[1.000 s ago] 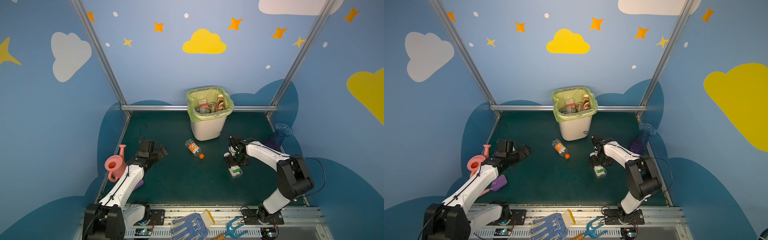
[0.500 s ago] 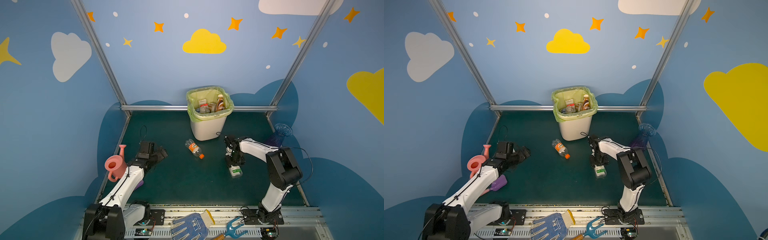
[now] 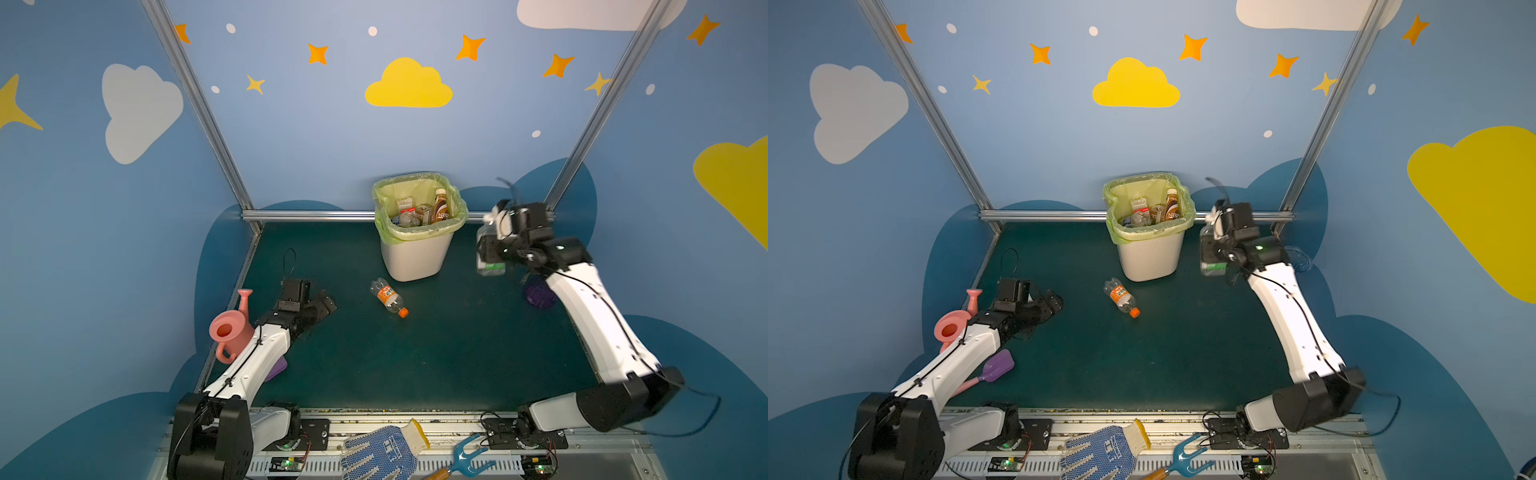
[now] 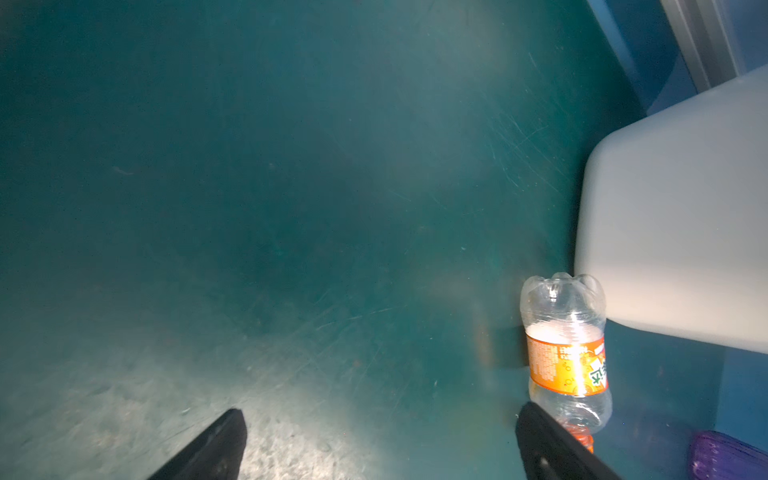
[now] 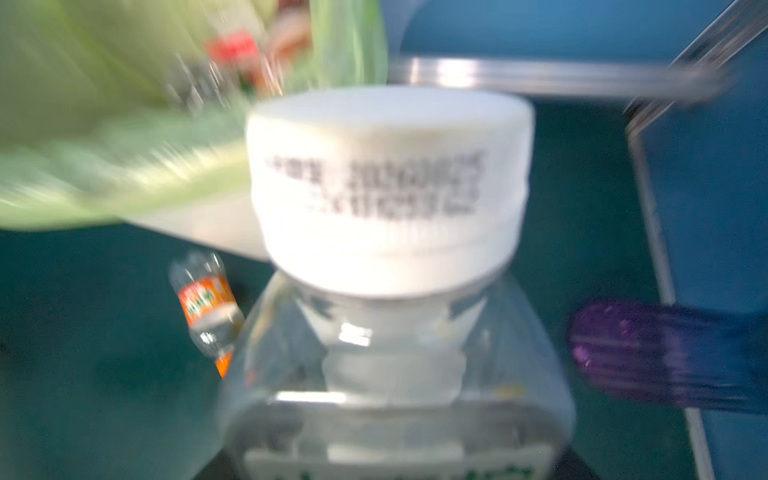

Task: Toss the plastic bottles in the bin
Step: 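Carry the lime-labelled bottle over the bin with the right gripper and release it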

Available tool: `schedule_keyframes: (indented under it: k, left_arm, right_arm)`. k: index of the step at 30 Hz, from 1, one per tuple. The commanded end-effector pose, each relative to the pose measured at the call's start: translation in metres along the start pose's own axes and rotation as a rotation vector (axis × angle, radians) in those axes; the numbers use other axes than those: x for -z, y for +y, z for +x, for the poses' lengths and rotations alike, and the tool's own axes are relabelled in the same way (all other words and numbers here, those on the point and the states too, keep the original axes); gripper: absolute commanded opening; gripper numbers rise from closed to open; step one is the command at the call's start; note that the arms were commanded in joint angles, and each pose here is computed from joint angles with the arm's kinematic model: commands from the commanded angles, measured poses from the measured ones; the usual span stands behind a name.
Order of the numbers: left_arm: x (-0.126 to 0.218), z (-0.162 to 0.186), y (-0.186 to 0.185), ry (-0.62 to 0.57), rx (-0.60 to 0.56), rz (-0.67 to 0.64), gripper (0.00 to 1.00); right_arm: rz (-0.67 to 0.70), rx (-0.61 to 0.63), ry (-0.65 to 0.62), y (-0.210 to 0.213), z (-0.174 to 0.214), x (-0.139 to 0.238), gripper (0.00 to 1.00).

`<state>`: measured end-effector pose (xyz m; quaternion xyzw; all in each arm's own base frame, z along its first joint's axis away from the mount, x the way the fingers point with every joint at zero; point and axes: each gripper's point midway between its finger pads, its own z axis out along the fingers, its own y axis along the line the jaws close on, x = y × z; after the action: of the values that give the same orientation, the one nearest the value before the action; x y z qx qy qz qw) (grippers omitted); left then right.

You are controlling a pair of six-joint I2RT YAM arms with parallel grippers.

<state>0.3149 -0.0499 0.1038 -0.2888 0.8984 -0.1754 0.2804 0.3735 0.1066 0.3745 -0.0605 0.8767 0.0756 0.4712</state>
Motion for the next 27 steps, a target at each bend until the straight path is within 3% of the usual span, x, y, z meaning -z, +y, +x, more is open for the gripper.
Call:
schedule_keyframes:
  k: [1,4,7,10,13,15,17,20,24,27]
  left_arm:
    - [-0.002,-0.004,-0.014,0.019,-0.017,0.05,1.0]
    - [-0.008,-0.002,-0.017,0.043,-0.006,0.058,1.0]
    - [-0.01,0.002,-0.024,0.072,-0.005,0.086,1.0]
    - [-0.011,0.004,-0.026,0.079,-0.007,0.087,1.0]
    - [-0.011,0.006,-0.029,0.078,-0.012,0.085,1.0]
    - [-0.01,0.007,-0.029,0.078,-0.012,0.082,1.0]
    - [-0.009,0.009,-0.028,0.082,-0.013,0.075,1.0]
    - [-0.008,0.013,-0.027,0.089,-0.022,0.073,1.0]
    - [-0.008,0.011,-0.024,0.074,-0.027,0.051,1.0]
    - [-0.004,0.01,-0.028,0.055,-0.056,0.035,1.0]
  right_arm:
    - [-0.023,-0.018,-0.339,-0.003,-0.087,0.08,0.54]
    - [-0.088,-0.068,-0.523,0.005,-0.134,0.121,0.57]
    - [-0.218,-0.118,-0.579,0.024,-0.156,0.116,0.57]
    - [-0.366,-0.141,-0.465,0.06,-0.152,0.062,0.58]
    - [-0.491,-0.061,-0.225,0.12,-0.117,-0.026,0.62]
    - [-0.512,-0.021,-0.09,0.142,-0.099,-0.066,0.7]
    - [-0.508,-0.017,-0.067,0.144,-0.104,-0.077,0.8]
    - [-0.445,-0.019,-0.184,0.132,-0.135,-0.055,0.92]
    - [-0.39,-0.003,-0.372,0.114,-0.169,0.004,0.96]
    - [-0.346,0.009,-0.434,0.099,-0.172,0.039,0.97]
